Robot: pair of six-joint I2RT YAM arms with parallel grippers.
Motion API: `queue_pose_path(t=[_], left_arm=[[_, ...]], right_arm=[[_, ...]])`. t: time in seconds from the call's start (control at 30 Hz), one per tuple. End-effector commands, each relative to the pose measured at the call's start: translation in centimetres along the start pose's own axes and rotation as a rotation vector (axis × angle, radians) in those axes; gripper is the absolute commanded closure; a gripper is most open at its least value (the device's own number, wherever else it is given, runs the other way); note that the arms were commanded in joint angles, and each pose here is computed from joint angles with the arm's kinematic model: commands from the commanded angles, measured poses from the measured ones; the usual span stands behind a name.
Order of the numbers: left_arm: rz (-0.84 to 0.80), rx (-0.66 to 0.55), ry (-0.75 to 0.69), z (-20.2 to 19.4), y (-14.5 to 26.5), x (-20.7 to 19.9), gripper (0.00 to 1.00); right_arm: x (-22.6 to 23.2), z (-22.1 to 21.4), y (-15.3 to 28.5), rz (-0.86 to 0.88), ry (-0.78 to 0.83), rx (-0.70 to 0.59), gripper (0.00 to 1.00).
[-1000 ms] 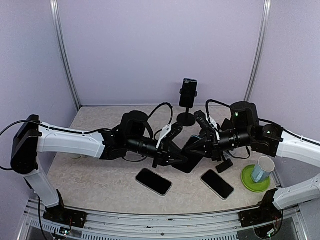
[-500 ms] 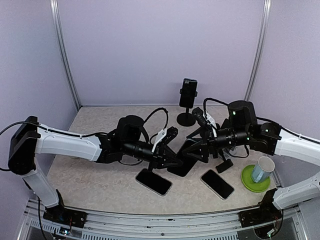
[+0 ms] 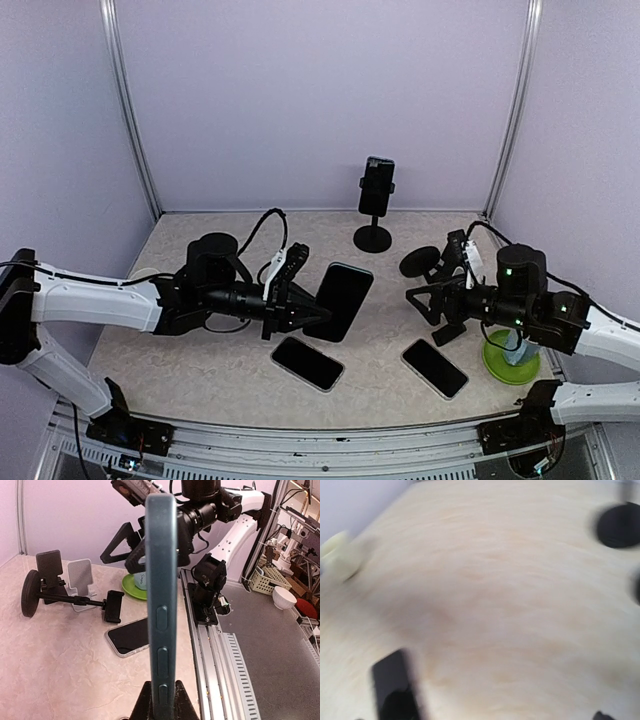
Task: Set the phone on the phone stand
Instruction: Pick up the phone stand at the center of the board.
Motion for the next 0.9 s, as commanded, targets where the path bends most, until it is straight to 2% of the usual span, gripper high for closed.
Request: queue_pose_path(t=[0.0, 0.3, 0.63, 0.87], left_arm=[[0.039, -0.092, -0.056, 2.2, 1.2, 0.0, 1.0], [0.051, -0.1, -0.054, 2.1, 1.6, -0.2, 1.0], [0.058, -0.104, -0.06, 2.1, 2.1, -0.5, 1.0], [0.061, -0.112, -0.063, 2.3, 2.4, -0.7, 1.0]], right_arm=[[-4.3, 0.3, 1.5, -0.242, -0.221, -0.173, 0.04], [-9.3, -2.9, 2.3, -0.45, -0.377, -0.208, 0.05], [-11.8, -6.6, 1.8, -0.474, -0.511, -0.177, 0.08], [-13.3, -7.7, 1.2, -0.49, -0.546, -0.184, 0.1]])
Point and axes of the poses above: each gripper's point midway between its finger pads, its own y axis back along the fingers, its own x axis along the line the jaws close on, z = x × y, the point moved 6 cm from there along y, back along the fingers, and after that the axes turned 12 degrees about -y, right-handed, at the moved point
